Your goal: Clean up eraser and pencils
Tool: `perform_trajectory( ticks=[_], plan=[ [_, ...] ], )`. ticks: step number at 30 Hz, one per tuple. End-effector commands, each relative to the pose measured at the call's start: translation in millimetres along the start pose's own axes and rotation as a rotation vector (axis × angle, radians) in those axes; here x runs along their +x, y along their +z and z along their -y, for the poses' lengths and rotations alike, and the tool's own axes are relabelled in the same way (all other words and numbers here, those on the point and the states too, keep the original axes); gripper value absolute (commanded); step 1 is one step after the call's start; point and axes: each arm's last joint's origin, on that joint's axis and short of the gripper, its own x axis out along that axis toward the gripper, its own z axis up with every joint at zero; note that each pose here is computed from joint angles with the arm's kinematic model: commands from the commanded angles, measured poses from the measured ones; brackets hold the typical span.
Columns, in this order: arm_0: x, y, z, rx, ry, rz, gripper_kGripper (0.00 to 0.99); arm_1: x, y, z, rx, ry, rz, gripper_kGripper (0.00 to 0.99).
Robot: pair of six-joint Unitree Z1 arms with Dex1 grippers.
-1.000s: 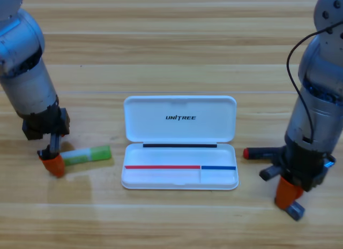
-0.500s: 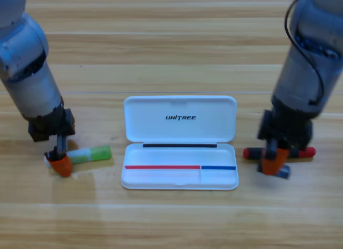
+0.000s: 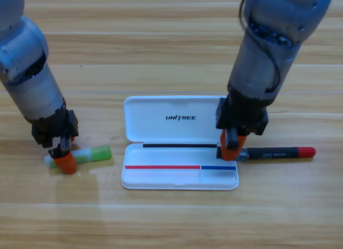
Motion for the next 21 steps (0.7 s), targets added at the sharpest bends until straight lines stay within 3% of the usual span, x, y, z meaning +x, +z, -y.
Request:
perform_trajectory(
  ticks=[1, 4, 5, 7, 16, 21],
  plan=[
    [29, 5, 14, 0.046, -0.074, -0.048, 0.591, 37, 18, -5, -0.059, 0.042, -0.069, 0.006],
    [31, 5, 15, 0.06, -0.085, -0.046, 0.411, 42, 20, -2, -0.073, 0.045, -0.072, 0.006],
    [31, 5, 15, 0.07, -0.095, -0.044, 0.31, 44, 20, -2, -0.078, 0.048, -0.076, 0.006],
    [32, 6, 15, 0.092, -0.11, -0.031, 0.0, 47, 22, 0, -0.082, 0.053, -0.078, 0.006],
    [8, -4, 23, 0.1, -0.047, 0.02, 0.0, 64, 24, 4, -0.094, 0.066, -0.101, 0.006],
    [-40, -8, 24, 0.11, -0.013, 0.051, 0.0, 70, 24, 7, -0.094, 0.074, -0.11, 0.006]
  ],
)
